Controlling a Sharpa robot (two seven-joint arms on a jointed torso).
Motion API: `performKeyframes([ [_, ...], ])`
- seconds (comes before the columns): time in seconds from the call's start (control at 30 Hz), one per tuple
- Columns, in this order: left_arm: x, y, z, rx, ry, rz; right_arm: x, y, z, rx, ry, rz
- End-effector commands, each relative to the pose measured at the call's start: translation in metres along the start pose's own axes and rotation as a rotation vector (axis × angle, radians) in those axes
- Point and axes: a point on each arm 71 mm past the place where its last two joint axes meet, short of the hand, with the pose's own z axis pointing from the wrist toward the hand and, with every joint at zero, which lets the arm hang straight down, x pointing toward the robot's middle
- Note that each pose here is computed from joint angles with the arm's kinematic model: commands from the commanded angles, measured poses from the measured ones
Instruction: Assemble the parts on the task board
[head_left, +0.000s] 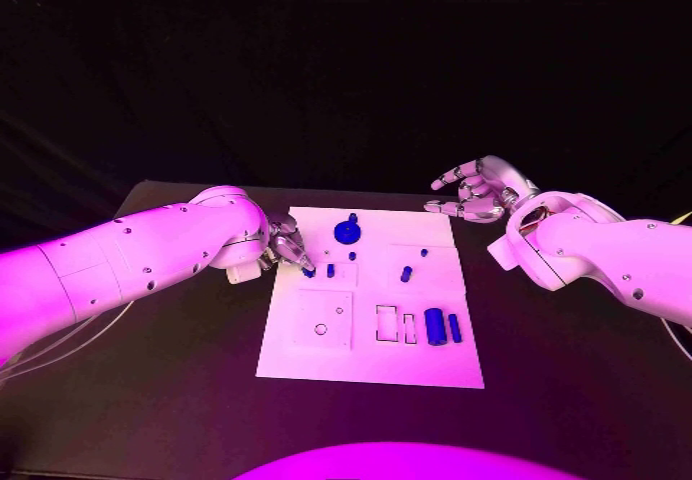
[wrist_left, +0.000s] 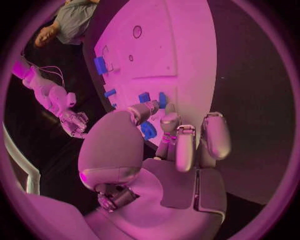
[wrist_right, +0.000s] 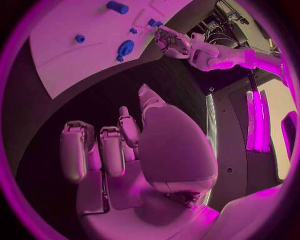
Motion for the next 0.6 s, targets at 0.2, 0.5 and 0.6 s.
performKeyframes([
  [0.2, 0.0039, -0.0006, 0.0014, 0.0, 0.017, 0.003, 0.0005, 0.0004, -0.0001, -0.003, 0.003, -0.001],
  [0.5, 0.0041, -0.001, 0.0015, 0.003, 0.012, -0.017, 0.0006, 0.0005, 0.0, -0.004, 0.003, -0.001],
  [0.6, 0.0044, -0.0004, 0.0005, 0.006, 0.014, -0.032, 0.0005, 0.0004, 0.0001, -0.004, 0.003, -0.001],
])
